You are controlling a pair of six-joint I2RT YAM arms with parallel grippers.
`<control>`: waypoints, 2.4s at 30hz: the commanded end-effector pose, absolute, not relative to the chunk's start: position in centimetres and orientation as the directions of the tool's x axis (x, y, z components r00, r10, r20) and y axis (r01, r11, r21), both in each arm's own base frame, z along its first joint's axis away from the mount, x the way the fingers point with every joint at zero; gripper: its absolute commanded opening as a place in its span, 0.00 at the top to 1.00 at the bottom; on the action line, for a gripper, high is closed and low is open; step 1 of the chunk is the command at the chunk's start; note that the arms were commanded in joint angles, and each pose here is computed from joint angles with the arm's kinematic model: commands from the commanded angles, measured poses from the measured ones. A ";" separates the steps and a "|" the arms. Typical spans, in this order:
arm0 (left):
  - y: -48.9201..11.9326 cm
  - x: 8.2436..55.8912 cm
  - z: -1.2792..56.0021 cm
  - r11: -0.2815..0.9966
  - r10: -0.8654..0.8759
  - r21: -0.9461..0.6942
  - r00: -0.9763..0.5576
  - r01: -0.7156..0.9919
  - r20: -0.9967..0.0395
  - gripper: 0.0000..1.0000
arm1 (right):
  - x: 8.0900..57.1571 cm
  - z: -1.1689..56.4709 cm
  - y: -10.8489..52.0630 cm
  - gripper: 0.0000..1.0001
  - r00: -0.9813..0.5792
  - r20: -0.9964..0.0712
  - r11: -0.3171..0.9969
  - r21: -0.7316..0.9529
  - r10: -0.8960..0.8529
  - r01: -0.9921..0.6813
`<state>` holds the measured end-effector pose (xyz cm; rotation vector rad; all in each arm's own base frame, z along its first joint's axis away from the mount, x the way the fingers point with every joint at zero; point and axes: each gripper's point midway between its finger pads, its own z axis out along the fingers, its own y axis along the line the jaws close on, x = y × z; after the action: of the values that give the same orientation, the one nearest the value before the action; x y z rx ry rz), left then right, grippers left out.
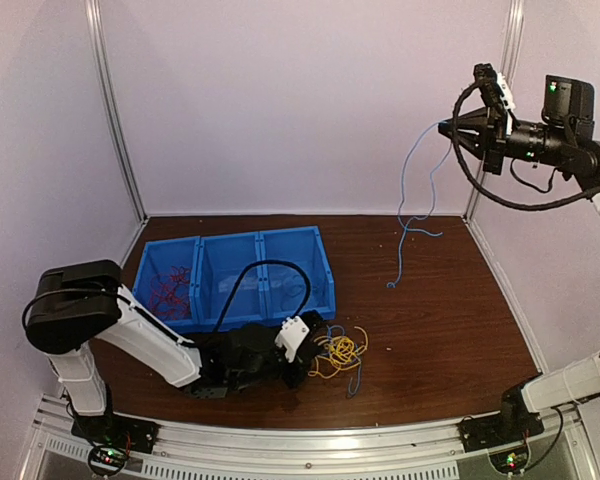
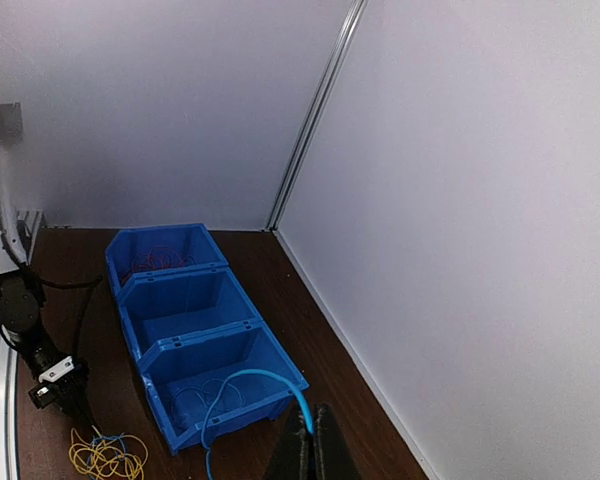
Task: Untangle the cables
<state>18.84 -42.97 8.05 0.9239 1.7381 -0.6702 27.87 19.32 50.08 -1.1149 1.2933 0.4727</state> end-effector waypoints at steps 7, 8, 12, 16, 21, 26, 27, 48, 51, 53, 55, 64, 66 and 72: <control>-40.2 16.7 8.9 0.552 0.307 -0.042 -0.250 0.833 -0.918 0.80 | 28.3 50.6 21.3 1.00 0.278 -0.941 0.390 -0.334 -0.193 -0.858; -39.6 16.5 8.7 0.560 0.312 -0.047 -0.263 0.827 -0.913 0.73 | 28.5 50.4 21.7 1.00 0.274 -0.943 0.383 -0.328 -0.189 -0.863; -37.4 16.0 8.9 0.590 0.296 -0.063 -0.288 0.805 -0.911 0.57 | 29.3 50.2 23.4 1.00 0.271 -0.944 0.367 -0.323 -0.188 -0.872; -35.5 15.7 9.3 0.612 0.265 -0.089 -0.311 0.785 -0.913 0.52 | 30.2 50.0 25.2 1.00 0.269 -0.945 0.348 -0.319 -0.186 -0.881; -32.7 15.9 9.9 0.665 0.201 -0.122 -0.334 0.737 -0.921 0.51 | 31.3 49.7 27.8 1.00 0.269 -0.945 0.322 -0.318 -0.188 -0.892; -30.2 16.5 9.6 0.730 0.148 -0.150 -0.368 0.667 -0.918 0.51 | 32.5 49.6 30.5 1.00 0.270 -0.944 0.301 -0.317 -0.188 -0.899; -29.9 16.6 9.6 0.738 0.142 -0.152 -0.370 0.658 -0.918 0.52 | 32.9 49.4 31.0 1.00 0.267 -0.945 0.299 -0.315 -0.190 -0.901; -28.0 17.0 9.8 0.780 0.096 -0.167 -0.380 0.603 -0.920 0.53 | 35.2 49.2 36.1 1.00 0.290 -0.938 0.289 -0.335 -0.188 -0.897; -27.9 17.2 10.0 0.788 0.098 -0.159 -0.376 0.595 -0.921 0.53 | 33.8 50.7 36.0 1.00 0.320 -0.932 0.284 -0.358 -0.173 -0.889; -27.8 17.3 10.0 0.794 0.096 -0.155 -0.373 0.587 -0.923 0.53 | 33.2 51.1 36.0 1.00 0.329 -0.929 0.277 -0.365 -0.168 -0.889; -27.8 17.4 10.1 0.798 0.096 -0.150 -0.369 0.584 -0.924 0.53 | 32.9 51.2 36.0 1.00 0.333 -0.928 0.272 -0.368 -0.167 -0.889; -28.6 17.5 9.9 0.793 0.115 -0.143 -0.376 0.593 -0.920 0.53 | 33.4 49.7 37.6 1.00 0.302 -0.939 0.243 -0.336 -0.165 -0.910; -28.6 17.4 9.9 0.792 0.114 -0.146 -0.378 0.593 -0.919 0.53 | 33.8 49.0 38.1 1.00 0.284 -0.944 0.241 -0.319 -0.167 -0.917; -28.2 17.4 9.7 0.795 0.107 -0.153 -0.385 0.587 -0.917 0.53 | 35.3 46.5 40.1 1.00 0.221 -0.959 0.228 -0.259 -0.177 -0.939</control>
<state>17.26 -27.84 8.76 0.5615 1.9381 -0.5311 34.51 38.58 47.33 -1.2440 1.2213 0.7362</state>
